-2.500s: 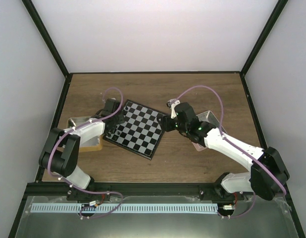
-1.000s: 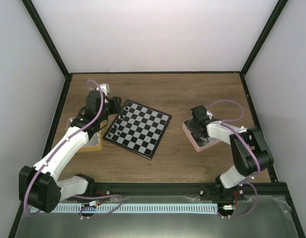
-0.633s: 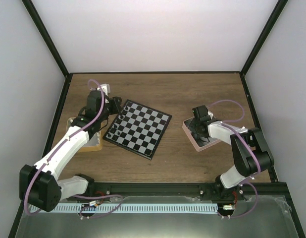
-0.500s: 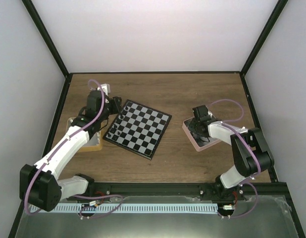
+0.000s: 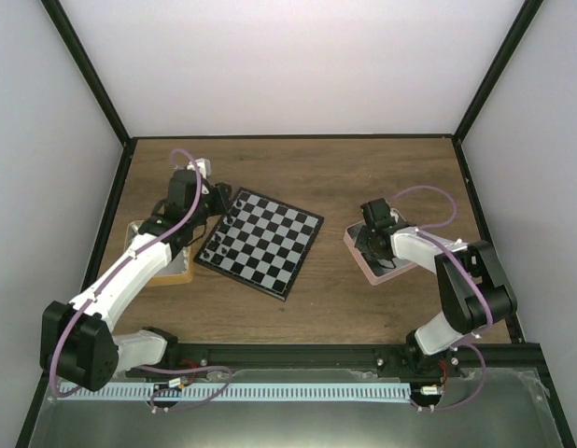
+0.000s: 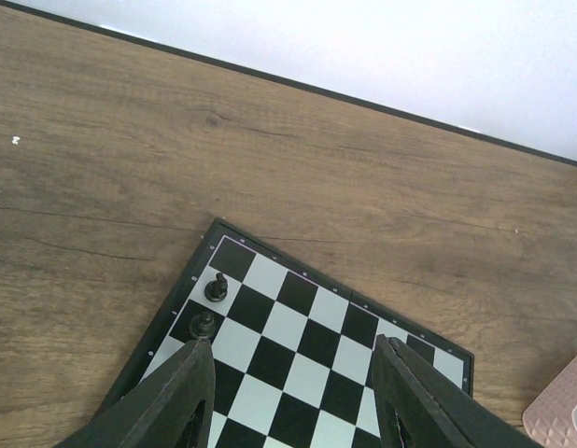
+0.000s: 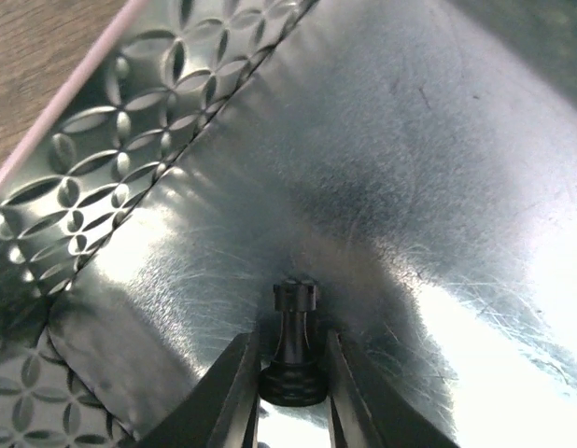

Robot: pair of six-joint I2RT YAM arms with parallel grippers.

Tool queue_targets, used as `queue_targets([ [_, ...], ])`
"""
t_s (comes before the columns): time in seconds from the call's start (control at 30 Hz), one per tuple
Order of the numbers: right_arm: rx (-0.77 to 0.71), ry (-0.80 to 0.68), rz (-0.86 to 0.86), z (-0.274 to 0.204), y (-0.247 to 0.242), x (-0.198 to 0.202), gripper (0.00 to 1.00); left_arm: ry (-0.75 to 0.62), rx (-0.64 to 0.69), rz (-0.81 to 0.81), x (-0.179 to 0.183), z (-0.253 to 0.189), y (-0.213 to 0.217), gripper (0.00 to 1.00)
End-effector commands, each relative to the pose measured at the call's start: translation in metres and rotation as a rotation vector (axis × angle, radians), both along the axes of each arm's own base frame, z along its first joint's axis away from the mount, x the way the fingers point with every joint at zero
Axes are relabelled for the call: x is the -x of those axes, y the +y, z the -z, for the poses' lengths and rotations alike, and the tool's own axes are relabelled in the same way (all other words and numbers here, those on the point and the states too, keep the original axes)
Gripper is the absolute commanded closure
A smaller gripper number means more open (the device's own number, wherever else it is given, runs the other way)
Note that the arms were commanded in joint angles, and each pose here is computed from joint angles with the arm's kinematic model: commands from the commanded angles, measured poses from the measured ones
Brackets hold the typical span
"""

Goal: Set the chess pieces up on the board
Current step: Pick up the chess piece from the storage box, then place the chess piece on the chessboard.

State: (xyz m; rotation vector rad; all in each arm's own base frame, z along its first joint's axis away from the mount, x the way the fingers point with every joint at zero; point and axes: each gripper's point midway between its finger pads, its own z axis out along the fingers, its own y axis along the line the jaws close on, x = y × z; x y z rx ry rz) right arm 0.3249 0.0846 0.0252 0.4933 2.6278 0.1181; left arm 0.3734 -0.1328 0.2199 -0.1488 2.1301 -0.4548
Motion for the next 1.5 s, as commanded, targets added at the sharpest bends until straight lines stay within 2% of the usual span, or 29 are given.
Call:
queue_targets([
  [0.0, 0.055, 0.105, -0.002, 0.016, -0.006, 0.017, 0.83, -0.014, 0.01, 0.006, -0.003, -0.003, -0.002, 0.51],
  [0.07, 0.063, 0.093, 0.001, 0.014, -0.007, 0.014, 0.88, -0.016, 0.01, 0.003, -0.002, -0.004, -0.001, 0.51],
  [0.17, 0.077, 0.05, 0.008, 0.003, -0.009, 0.008, 0.89, -0.02, 0.013, 0.009, -0.002, -0.006, -0.001, 0.51],
  [0.3, 0.032, -0.119, -0.05, -0.04, 0.005, -0.011, 0.89, -0.037, 0.038, 0.044, 0.0, -0.013, -0.008, 0.5],
  [0.4, -0.101, -0.309, -0.245, -0.091, 0.042, -0.021, 0.9, -0.056, 0.063, 0.092, 0.001, -0.023, -0.017, 0.5],
  [0.5, -0.264, -0.494, -0.458, -0.145, 0.081, -0.012, 0.89, -0.077, 0.091, 0.118, 0.001, -0.036, -0.023, 0.49],
  [0.7, -0.532, -0.669, -0.809, -0.212, 0.138, 0.029, 0.89, -0.134, 0.196, 0.289, 0.013, -0.068, -0.052, 0.44],
  [0.93, -0.788, -0.742, -1.201, -0.263, 0.183, 0.099, 0.9, -0.149, 0.355, 0.573, 0.051, -0.118, -0.09, 0.33],
  [1.03, -0.83, -0.753, -1.314, -0.277, 0.195, 0.117, 0.91, -0.121, 0.463, 0.777, 0.08, -0.129, -0.113, 0.32],
  [1.2, -0.831, -0.764, -1.375, -0.284, 0.205, 0.12, 0.91, -0.038, 0.571, 0.999, 0.115, -0.126, -0.136, 0.32],
  [1.47, -0.818, -0.77, -1.402, -0.288, 0.209, 0.117, 0.91, 0.161, 0.644, 1.166, 0.151, -0.097, -0.152, 0.33],
])
